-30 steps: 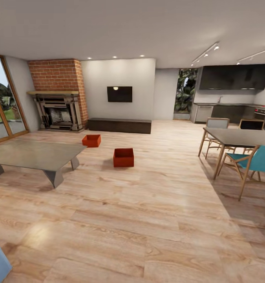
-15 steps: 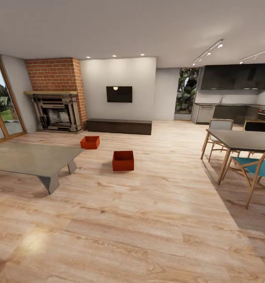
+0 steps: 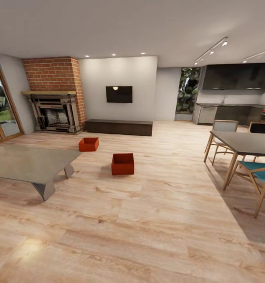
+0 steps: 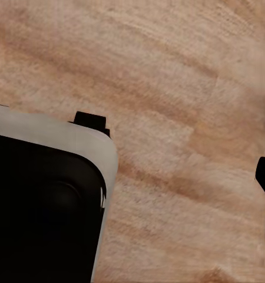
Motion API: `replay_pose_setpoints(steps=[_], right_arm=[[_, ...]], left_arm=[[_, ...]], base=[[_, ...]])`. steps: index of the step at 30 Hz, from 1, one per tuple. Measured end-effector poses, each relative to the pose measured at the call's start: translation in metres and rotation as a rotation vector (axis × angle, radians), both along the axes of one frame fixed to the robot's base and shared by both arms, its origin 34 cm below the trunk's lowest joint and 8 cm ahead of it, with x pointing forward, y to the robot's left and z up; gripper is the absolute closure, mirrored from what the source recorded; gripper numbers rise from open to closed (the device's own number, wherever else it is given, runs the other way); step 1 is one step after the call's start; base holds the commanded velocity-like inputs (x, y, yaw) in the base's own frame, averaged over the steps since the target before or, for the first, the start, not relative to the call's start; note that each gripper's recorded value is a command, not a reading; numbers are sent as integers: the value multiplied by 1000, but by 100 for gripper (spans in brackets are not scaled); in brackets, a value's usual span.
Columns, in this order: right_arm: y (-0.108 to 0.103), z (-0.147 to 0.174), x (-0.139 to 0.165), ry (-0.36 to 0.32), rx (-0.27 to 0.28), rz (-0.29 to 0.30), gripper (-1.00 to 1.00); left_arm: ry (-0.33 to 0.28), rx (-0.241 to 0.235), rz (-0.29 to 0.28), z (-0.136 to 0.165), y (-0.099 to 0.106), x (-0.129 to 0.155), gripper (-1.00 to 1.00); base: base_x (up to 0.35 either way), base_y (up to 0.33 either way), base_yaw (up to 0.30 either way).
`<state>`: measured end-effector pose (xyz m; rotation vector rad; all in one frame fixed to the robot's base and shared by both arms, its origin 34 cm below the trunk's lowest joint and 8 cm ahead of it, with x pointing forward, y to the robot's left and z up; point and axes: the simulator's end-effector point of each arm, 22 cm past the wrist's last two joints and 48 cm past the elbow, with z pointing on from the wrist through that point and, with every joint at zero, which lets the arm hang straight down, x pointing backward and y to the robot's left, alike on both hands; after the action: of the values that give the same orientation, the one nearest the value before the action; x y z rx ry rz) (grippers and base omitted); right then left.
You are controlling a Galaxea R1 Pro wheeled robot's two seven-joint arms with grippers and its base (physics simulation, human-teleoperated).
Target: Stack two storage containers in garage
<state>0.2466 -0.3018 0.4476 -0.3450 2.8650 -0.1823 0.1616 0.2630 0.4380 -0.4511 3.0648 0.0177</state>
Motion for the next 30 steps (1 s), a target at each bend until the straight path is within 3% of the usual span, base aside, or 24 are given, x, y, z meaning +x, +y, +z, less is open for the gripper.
replay_pose_setpoints(steps=[13,30], right_arm=[[0,0,0,0,0,3,-100],[0,0,0,0,0,5,-100]], left_arm=[[-1,0,0,0,0,0,-100],[-1,-1,0,0,-1,0,-100]], base=[[325,0,219],[325,0,20]])
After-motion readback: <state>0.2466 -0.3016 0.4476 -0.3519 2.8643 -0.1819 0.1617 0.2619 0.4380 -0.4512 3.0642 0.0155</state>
